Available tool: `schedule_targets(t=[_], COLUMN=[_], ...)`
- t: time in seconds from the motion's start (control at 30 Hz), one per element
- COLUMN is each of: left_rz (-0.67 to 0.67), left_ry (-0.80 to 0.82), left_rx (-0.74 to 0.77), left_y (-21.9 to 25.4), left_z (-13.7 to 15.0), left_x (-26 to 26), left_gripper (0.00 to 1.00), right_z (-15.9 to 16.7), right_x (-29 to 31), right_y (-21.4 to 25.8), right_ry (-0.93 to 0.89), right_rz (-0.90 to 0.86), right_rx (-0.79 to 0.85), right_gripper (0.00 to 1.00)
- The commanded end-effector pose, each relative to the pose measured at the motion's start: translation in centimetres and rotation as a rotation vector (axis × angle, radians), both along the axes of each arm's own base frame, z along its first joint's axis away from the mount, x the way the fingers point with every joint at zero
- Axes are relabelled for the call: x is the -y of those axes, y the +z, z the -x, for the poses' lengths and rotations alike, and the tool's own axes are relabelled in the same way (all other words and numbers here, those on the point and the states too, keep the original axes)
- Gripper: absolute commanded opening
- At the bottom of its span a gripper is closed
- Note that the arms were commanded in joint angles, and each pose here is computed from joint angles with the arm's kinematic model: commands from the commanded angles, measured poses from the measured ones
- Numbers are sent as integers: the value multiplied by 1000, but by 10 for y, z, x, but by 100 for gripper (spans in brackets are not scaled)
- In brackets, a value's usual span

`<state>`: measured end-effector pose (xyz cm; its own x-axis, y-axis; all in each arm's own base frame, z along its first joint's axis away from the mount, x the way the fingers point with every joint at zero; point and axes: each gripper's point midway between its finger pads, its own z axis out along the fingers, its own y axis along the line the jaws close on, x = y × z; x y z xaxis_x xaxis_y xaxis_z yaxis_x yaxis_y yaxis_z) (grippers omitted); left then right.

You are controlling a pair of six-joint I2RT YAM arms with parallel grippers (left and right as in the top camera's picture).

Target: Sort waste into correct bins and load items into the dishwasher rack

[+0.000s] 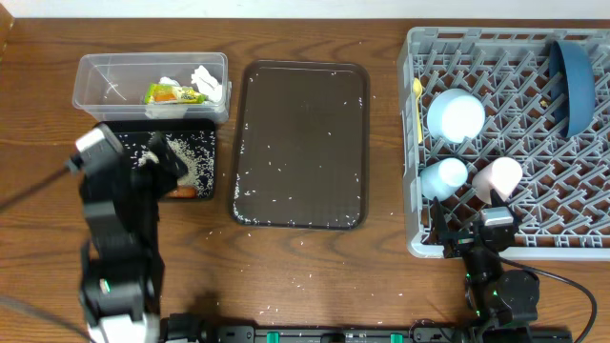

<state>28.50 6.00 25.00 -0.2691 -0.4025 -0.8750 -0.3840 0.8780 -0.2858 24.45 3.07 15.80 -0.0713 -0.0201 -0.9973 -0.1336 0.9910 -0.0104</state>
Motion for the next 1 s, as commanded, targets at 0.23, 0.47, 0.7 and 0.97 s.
schedule_targets(t=[0.23, 0.47, 0.7, 0.97], left_rz=[-155, -231, -237, -224], left_ry=[-89, -133, -126, -140], left_rx=[205, 286, 323, 209], left_y=[-50, -63, -74, -111], left_z=[28, 37, 41, 44], left_x=[15, 25, 25, 26], left_gripper=[98, 98, 98, 98], right_z=[0, 0, 0, 0], right_x=[3, 3, 3, 3], right_y=[-1, -1, -1, -1], right_ry=[-14, -14, -14, -14], right_rz=[15, 15, 15, 15], right_rx=[4, 4, 4, 4], right_gripper=[99, 99, 99, 99])
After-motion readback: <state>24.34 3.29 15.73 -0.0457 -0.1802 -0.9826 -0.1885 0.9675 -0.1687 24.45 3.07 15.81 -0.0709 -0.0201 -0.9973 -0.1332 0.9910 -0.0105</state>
